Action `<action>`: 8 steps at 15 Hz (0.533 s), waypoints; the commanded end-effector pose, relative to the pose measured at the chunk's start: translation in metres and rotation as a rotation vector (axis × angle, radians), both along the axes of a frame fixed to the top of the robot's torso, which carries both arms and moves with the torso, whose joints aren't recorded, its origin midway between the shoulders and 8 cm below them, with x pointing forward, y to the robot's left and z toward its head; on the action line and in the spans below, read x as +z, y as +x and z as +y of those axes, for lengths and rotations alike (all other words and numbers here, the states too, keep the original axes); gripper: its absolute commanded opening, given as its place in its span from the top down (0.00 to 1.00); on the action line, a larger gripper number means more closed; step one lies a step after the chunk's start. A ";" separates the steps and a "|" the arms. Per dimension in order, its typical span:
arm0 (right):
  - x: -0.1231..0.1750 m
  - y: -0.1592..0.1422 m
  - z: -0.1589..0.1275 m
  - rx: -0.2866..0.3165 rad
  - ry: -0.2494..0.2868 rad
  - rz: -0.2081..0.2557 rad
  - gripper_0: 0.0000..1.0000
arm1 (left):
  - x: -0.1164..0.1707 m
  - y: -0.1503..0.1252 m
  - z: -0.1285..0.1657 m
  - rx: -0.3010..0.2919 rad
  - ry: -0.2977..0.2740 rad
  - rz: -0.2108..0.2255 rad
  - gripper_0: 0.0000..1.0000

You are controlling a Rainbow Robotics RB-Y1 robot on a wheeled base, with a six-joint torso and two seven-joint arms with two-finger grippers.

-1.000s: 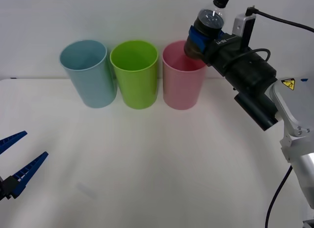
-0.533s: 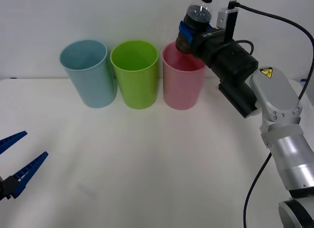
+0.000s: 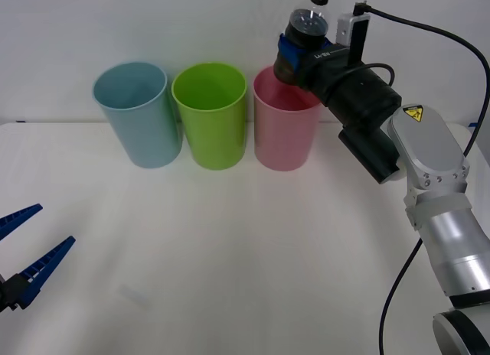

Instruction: Grasp the object on the table and drop it into the matching bin: aluminum can to the light blue bin, PET bottle to the pink bin.

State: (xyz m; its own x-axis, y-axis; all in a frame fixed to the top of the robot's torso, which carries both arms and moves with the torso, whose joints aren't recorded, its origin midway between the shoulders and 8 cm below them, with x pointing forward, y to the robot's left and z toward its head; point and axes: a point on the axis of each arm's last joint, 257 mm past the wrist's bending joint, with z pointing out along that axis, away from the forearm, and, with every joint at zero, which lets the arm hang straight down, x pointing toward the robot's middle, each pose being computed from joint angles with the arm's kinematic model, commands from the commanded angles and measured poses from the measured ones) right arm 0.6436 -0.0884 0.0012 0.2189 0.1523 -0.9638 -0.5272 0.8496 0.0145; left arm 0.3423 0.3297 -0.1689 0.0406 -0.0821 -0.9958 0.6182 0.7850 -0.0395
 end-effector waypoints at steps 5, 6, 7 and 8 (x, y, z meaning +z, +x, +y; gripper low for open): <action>-0.002 -0.001 -0.004 -0.006 -0.008 -0.001 0.00 | 0.000 0.000 0.000 0.000 0.000 0.000 0.00; -0.004 -0.003 -0.008 -0.010 -0.009 -0.003 0.00 | 0.000 0.000 0.000 0.000 0.000 0.000 0.00; -0.004 -0.007 -0.011 -0.011 -0.010 -0.007 0.00 | 0.000 0.000 0.000 0.000 0.000 0.000 0.00; -0.005 -0.014 -0.016 -0.012 -0.017 -0.016 0.00 | 0.000 0.000 0.000 0.000 0.000 0.000 0.00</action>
State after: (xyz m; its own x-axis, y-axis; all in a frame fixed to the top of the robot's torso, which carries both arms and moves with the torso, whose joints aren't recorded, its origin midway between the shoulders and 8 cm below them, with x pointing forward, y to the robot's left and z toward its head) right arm 0.6344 -0.1015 -0.0034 0.2300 0.1376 -0.9634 -0.5170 0.8560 -0.0012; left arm 0.3423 0.3297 -0.1689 0.0407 -0.0821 -0.9958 0.6182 0.7850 -0.0394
